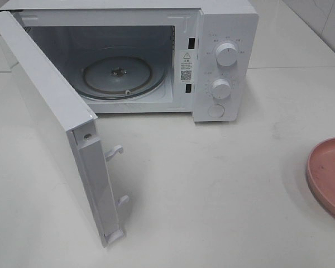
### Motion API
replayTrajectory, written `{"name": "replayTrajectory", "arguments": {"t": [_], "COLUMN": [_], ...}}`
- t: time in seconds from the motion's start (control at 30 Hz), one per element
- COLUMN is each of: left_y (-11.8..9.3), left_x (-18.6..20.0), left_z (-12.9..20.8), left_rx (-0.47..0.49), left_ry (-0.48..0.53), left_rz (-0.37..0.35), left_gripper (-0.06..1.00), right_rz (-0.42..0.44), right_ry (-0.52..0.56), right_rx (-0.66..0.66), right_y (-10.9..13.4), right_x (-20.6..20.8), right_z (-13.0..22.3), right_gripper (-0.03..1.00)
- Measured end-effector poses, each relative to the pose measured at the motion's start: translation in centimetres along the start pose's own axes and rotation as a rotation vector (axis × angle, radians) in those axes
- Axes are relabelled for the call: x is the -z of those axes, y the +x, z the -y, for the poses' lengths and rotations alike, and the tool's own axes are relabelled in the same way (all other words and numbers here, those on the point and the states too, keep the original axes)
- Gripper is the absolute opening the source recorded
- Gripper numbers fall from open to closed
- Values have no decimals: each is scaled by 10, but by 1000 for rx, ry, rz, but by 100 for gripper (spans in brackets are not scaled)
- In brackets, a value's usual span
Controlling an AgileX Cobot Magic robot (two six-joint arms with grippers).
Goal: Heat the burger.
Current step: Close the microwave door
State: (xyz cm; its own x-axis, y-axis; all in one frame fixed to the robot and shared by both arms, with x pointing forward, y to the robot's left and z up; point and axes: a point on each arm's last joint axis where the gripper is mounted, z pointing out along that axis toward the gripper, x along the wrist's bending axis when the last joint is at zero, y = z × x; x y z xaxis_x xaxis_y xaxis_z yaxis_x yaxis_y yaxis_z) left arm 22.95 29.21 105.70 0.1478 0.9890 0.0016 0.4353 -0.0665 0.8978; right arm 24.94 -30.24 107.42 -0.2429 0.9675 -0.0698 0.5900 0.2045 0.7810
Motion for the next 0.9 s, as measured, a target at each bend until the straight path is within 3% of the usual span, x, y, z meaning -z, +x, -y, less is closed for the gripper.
{"name": "replayTrajectory", "arguments": {"t": [0.07, 0.3, 0.9], "left_y": [0, 0, 0], "left_x": [0, 0, 0], "left_z": [0, 0, 0], "left_rx": [0, 0, 0], "left_ry": [0, 0, 0], "left_rz": [0, 0, 0], "left_gripper": [99, 99, 99], "right_rz": [65, 121, 116], "right_ry": [-58, -134, -156], "right_rx": [-53, -95, -103], "right_y": [1, 3, 4], "right_x": [5, 2, -1], "right_z": [16, 31, 30], "right_gripper": [77, 77, 75]}}
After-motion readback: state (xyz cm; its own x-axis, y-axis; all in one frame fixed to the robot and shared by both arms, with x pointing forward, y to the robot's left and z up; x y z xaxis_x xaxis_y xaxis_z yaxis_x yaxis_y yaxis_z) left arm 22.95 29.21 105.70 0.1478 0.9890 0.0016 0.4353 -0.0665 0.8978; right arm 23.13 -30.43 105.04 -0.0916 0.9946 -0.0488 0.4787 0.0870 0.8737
